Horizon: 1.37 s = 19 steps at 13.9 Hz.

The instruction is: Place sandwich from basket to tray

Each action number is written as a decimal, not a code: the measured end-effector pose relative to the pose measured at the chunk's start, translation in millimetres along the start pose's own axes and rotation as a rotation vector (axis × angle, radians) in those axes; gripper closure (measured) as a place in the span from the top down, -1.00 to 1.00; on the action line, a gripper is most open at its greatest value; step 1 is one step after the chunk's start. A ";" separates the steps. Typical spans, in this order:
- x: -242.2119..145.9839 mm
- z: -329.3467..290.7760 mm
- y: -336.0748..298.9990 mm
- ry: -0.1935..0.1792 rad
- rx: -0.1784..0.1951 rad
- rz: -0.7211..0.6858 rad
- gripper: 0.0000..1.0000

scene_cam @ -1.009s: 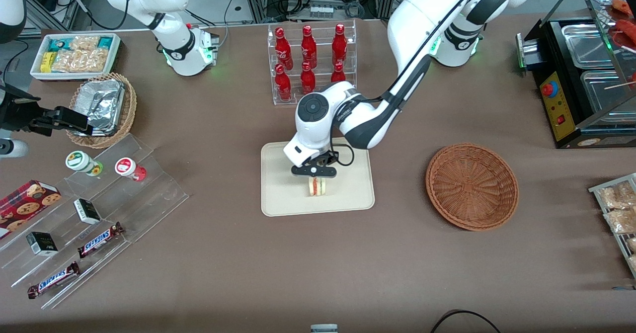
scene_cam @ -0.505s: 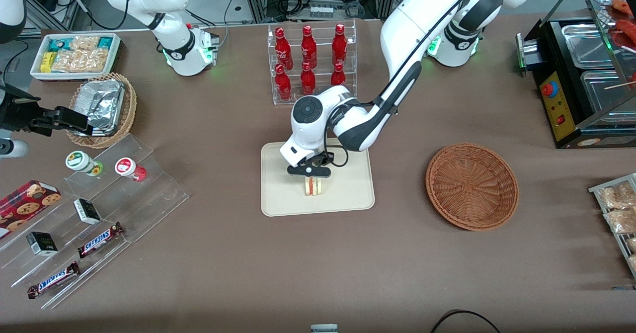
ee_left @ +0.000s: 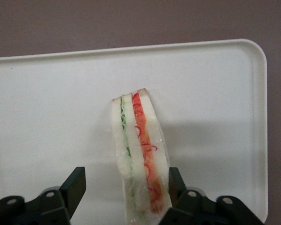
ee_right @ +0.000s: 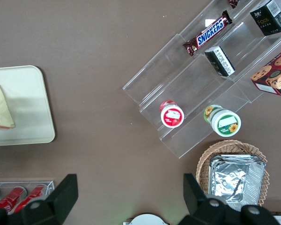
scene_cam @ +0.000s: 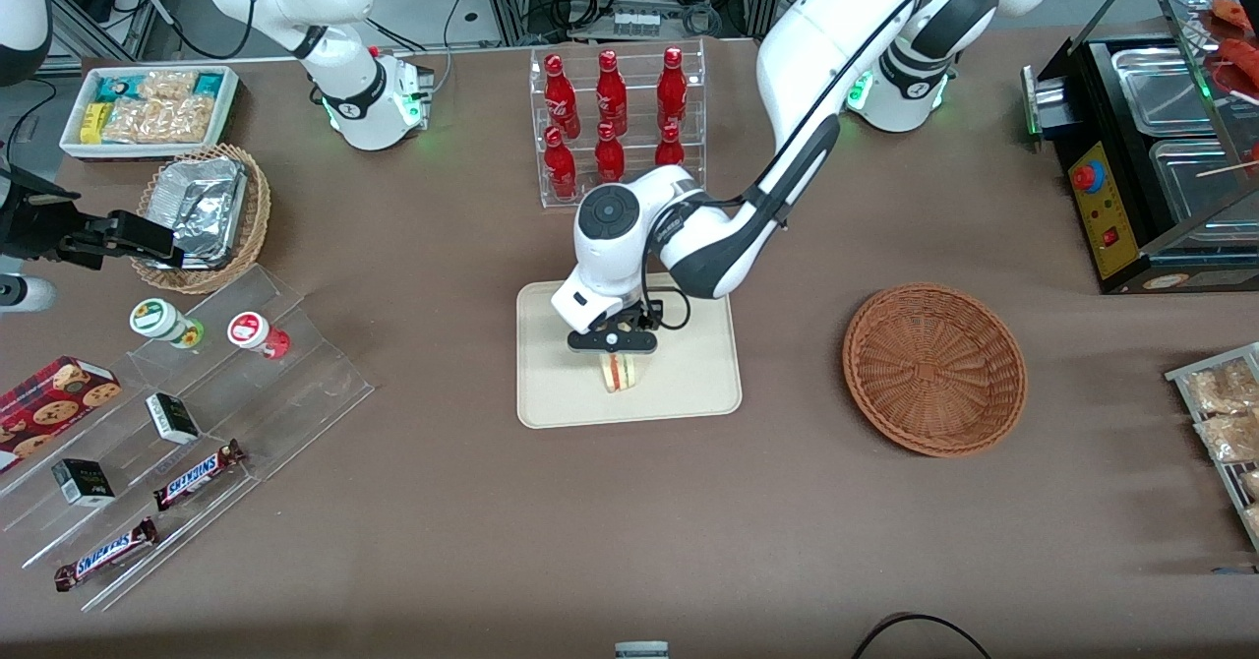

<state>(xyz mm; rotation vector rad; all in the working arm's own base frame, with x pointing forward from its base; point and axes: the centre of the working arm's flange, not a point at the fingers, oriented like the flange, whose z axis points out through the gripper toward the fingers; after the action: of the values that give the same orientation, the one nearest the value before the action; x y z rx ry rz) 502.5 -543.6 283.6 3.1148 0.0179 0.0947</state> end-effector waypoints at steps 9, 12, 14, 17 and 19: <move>25.7 -157.8 -54.0 0.052 0.044 -0.158 1.00; 56.0 -199.4 -111.3 0.034 0.062 -0.250 1.00; 67.6 -235.9 -153.1 0.015 0.068 -0.259 1.00; 70.3 -272.0 -202.8 -0.028 0.113 -0.213 1.00; 74.9 -285.3 -238.5 -0.067 0.142 -0.172 1.00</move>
<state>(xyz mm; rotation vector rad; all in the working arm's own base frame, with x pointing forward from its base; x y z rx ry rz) 557.3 -297.2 566.6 3.2379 0.3035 -0.0154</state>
